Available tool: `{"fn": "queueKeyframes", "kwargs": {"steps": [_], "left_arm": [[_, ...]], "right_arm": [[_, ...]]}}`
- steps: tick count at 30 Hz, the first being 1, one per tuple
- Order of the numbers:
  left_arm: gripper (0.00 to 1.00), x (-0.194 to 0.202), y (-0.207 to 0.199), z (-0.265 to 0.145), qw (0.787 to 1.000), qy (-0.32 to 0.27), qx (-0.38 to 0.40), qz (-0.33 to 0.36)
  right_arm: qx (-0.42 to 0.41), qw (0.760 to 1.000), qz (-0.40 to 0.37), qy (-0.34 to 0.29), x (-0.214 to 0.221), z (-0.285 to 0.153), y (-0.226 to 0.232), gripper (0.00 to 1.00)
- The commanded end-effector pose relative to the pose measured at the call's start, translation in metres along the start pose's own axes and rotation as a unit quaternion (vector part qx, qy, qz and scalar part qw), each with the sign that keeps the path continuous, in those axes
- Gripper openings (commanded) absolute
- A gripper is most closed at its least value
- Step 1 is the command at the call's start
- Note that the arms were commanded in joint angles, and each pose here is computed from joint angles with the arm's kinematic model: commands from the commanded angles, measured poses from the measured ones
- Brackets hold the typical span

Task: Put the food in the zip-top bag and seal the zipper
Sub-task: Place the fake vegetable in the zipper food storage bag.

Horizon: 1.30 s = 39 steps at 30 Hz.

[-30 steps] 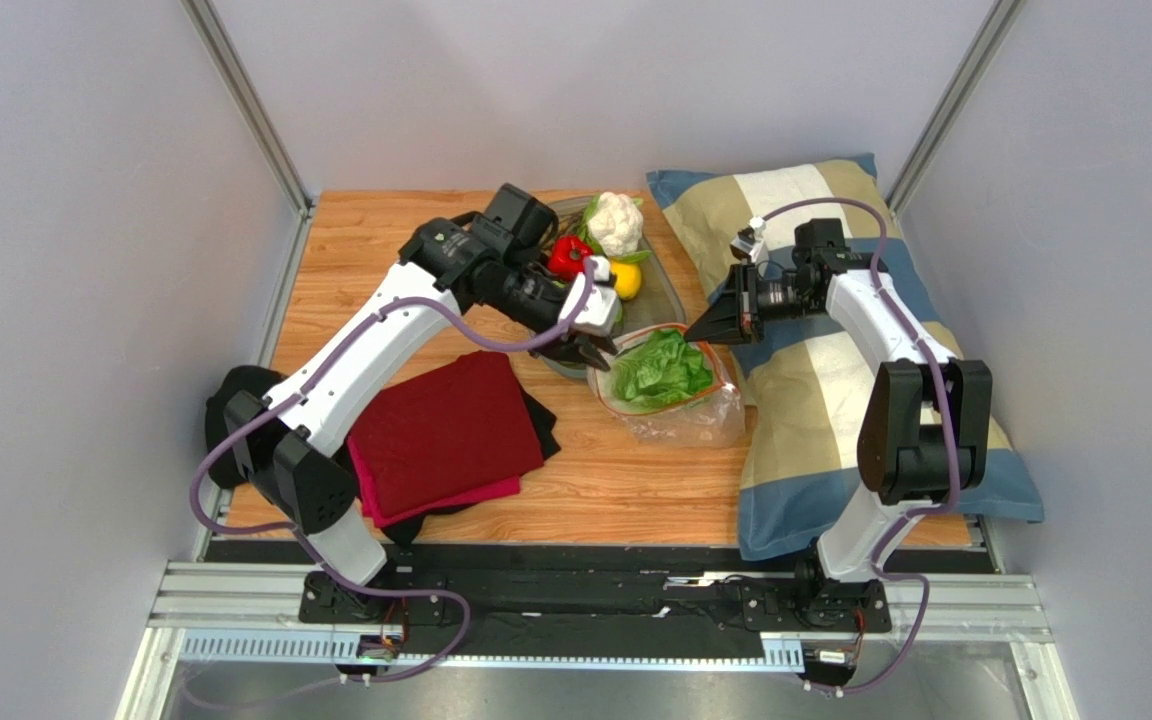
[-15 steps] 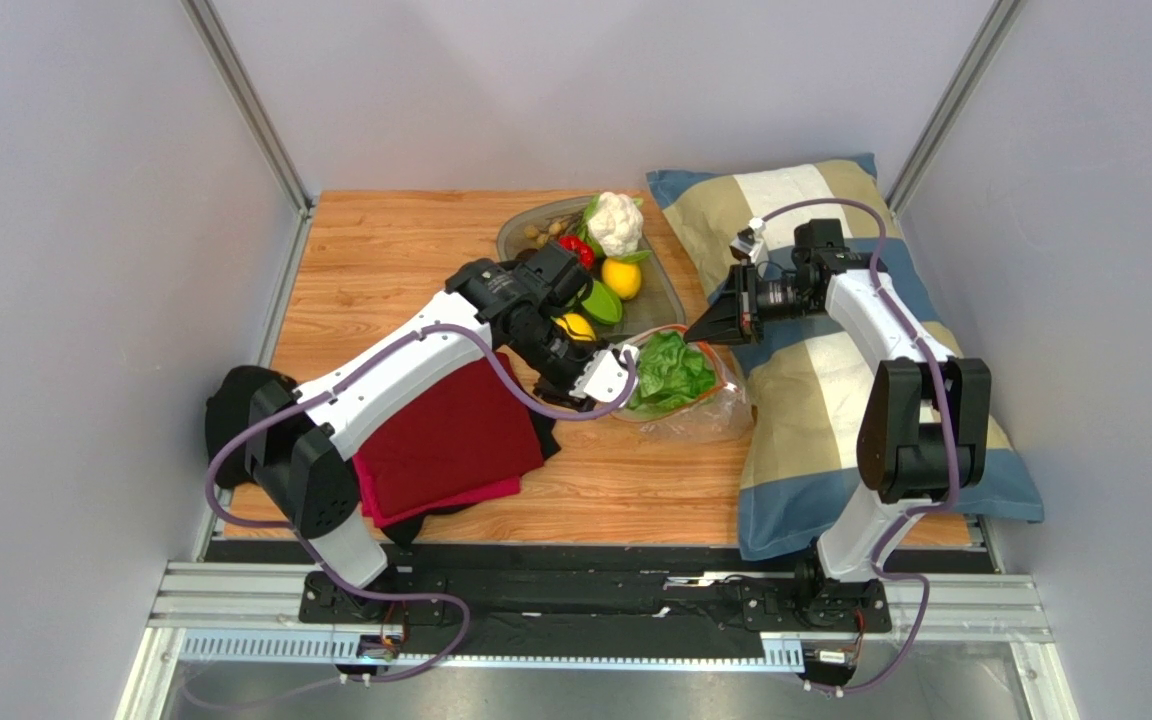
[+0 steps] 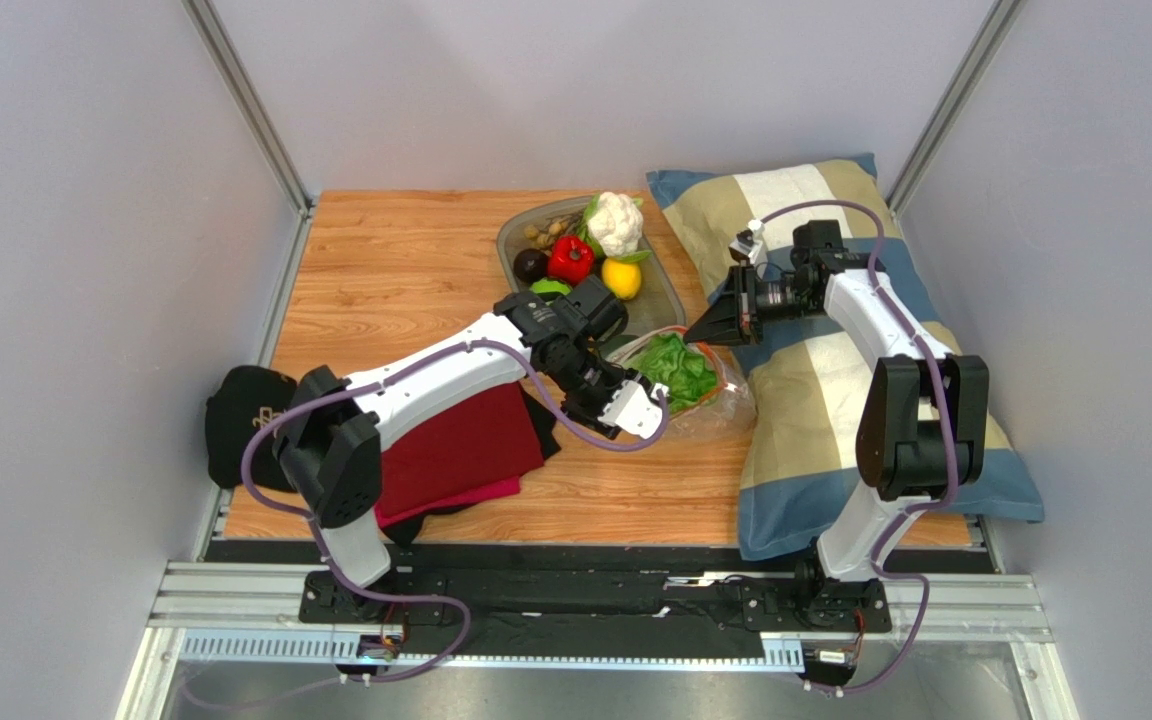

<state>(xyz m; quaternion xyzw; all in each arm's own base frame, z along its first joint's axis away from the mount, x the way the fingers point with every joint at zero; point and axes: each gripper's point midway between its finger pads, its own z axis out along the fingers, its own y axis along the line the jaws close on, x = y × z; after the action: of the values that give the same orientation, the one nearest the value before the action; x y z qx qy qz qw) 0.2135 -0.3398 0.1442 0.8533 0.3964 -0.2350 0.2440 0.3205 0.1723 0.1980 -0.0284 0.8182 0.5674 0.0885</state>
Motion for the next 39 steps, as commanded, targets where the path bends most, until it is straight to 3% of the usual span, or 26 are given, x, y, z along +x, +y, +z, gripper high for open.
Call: {"fn": "queueKeyframes", "kwargs": {"steps": [1, 3, 6, 8, 10, 12, 13, 14, 15, 21, 27, 32, 36, 39], "left_arm": [[0.48, 0.013, 0.010, 0.013, 1.000, 0.020, -0.004, -0.004], [0.33, 0.014, 0.011, 0.012, 1.000, 0.021, -0.004, -0.006], [0.27, 0.014, 0.006, 0.010, 1.000, 0.023, -0.003, -0.006], [0.27, 0.016, 0.007, 0.009, 1.000, 0.029, -0.008, -0.005], [0.36, 0.022, 0.014, 0.012, 0.999, 0.040, -0.030, -0.005], [0.33, 0.022, 0.016, 0.013, 0.998, 0.035, -0.043, 0.002], [0.28, 0.019, 0.015, 0.011, 0.999, 0.029, -0.043, 0.003], [0.08, 0.012, 0.016, 0.006, 0.999, 0.020, -0.050, 0.000], [0.00, 0.000, 0.015, -0.001, 0.999, 0.005, -0.049, -0.001], [0.00, -0.065, 0.008, -0.074, 0.997, -0.047, -0.060, 0.011], [0.00, -0.090, 0.009, -0.117, 0.994, -0.053, -0.096, 0.024], [0.00, -0.077, 0.014, -0.110, 0.993, -0.034, -0.114, 0.026], [0.00, -0.083, 0.022, -0.108, 0.991, -0.056, -0.124, -0.014], [0.00, -0.069, 0.012, -0.092, 0.994, -0.030, -0.101, -0.013]], "right_arm": [[-0.015, 1.000, -0.024, -0.003, -0.003, -0.003, 0.010, 0.00], [-0.014, 1.000, -0.024, -0.003, -0.001, -0.003, 0.010, 0.00], [-0.014, 1.000, -0.026, -0.003, 0.002, -0.003, 0.010, 0.00], [-0.014, 1.000, -0.024, -0.001, 0.005, -0.003, 0.009, 0.00], [-0.012, 1.000, -0.026, -0.002, 0.007, -0.003, 0.007, 0.00], [-0.010, 1.000, -0.022, 0.000, 0.010, -0.003, 0.005, 0.00], [-0.008, 1.000, -0.022, -0.001, 0.011, -0.003, 0.005, 0.00], [-0.008, 1.000, -0.022, -0.001, 0.011, -0.003, 0.006, 0.00], [-0.009, 1.000, -0.025, -0.001, 0.012, -0.004, 0.007, 0.00], [-0.003, 0.997, -0.081, -0.015, 0.008, -0.017, 0.039, 0.00], [0.043, 0.982, -0.182, -0.031, 0.007, -0.035, 0.068, 0.00], [0.094, 0.966, -0.241, -0.013, 0.020, -0.026, 0.057, 0.00], [0.136, 0.951, -0.276, 0.005, 0.028, -0.017, 0.038, 0.00], [0.144, 0.945, -0.294, 0.012, 0.032, -0.014, 0.038, 0.00]]}}
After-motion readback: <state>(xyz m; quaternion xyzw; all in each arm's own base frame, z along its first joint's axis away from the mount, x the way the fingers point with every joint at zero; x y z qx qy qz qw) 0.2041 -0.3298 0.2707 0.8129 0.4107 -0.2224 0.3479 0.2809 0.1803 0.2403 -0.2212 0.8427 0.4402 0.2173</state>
